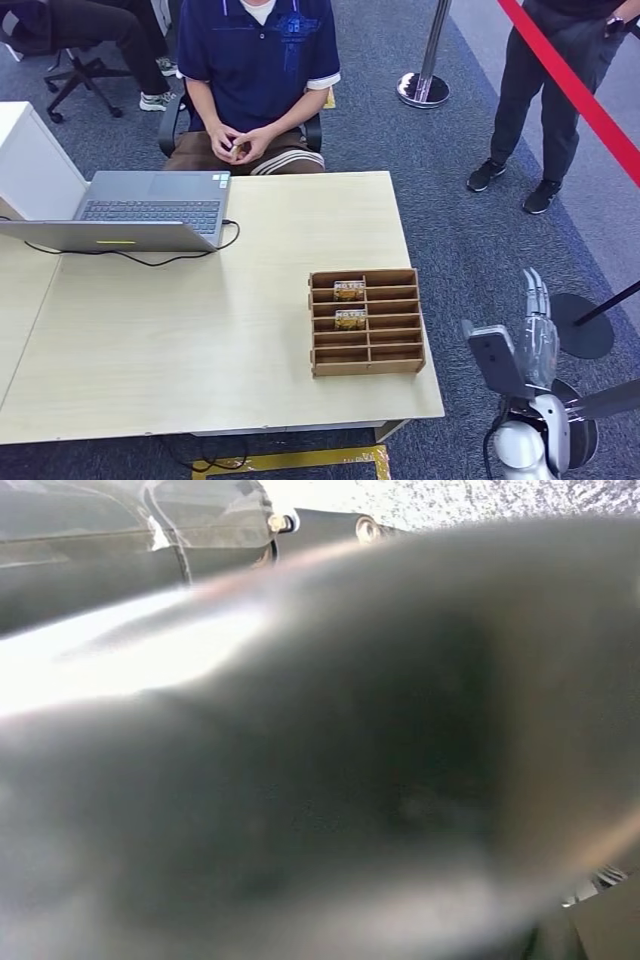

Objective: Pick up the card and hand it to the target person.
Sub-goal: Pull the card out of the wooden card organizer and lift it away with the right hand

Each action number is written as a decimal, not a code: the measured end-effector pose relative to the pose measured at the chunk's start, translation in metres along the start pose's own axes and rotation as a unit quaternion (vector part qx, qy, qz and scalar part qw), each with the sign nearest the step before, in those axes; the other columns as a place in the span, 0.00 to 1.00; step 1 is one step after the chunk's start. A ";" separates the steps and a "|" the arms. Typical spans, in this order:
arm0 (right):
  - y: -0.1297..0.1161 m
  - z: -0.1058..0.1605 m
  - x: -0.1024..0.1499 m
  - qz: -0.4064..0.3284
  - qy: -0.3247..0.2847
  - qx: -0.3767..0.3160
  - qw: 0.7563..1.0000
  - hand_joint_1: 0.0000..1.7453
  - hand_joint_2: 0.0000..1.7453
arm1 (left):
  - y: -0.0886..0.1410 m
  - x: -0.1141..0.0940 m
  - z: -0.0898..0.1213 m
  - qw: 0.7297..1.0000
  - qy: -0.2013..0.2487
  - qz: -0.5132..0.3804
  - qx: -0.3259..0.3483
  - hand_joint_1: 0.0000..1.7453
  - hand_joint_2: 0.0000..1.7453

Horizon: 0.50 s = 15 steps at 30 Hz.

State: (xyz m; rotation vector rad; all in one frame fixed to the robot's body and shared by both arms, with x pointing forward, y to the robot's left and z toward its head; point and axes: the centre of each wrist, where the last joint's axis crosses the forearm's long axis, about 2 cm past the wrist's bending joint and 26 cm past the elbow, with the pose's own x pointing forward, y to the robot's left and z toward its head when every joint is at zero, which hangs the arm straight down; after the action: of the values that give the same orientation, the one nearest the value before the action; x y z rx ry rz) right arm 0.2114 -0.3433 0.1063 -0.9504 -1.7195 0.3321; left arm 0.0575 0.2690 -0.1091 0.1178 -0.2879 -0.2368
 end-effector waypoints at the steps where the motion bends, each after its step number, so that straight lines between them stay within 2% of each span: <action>1: 0.002 0.000 0.008 0.016 -0.010 0.005 1.000 0.22 1.00 | 0.000 0.000 0.000 1.000 0.000 0.000 0.000 0.00 0.00; 4: 0.008 0.002 0.031 0.075 -0.030 0.020 0.997 0.27 1.00 | 0.000 0.000 0.000 1.000 0.000 -0.002 -0.001 0.00 0.00; 8: 0.015 0.005 0.053 0.132 -0.038 0.041 0.990 0.41 1.00 | 0.000 0.000 0.000 1.000 0.003 -0.004 -0.003 0.00 0.00; 12: 0.021 0.008 0.070 0.165 -0.036 0.066 0.983 0.61 1.00 | 0.000 0.000 0.000 1.000 0.007 -0.005 -0.005 0.00 0.00; 15: 0.026 0.010 0.080 0.165 -0.041 0.081 0.982 0.62 1.00 | 0.000 0.000 0.000 1.000 0.010 -0.005 -0.007 0.00 0.00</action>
State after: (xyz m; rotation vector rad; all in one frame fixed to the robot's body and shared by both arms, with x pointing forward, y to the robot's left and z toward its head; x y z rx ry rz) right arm 0.2063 -0.2659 0.1403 -1.1121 -1.5774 0.7265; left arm 0.0574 0.2692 -0.1092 0.1079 -0.2665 -0.2471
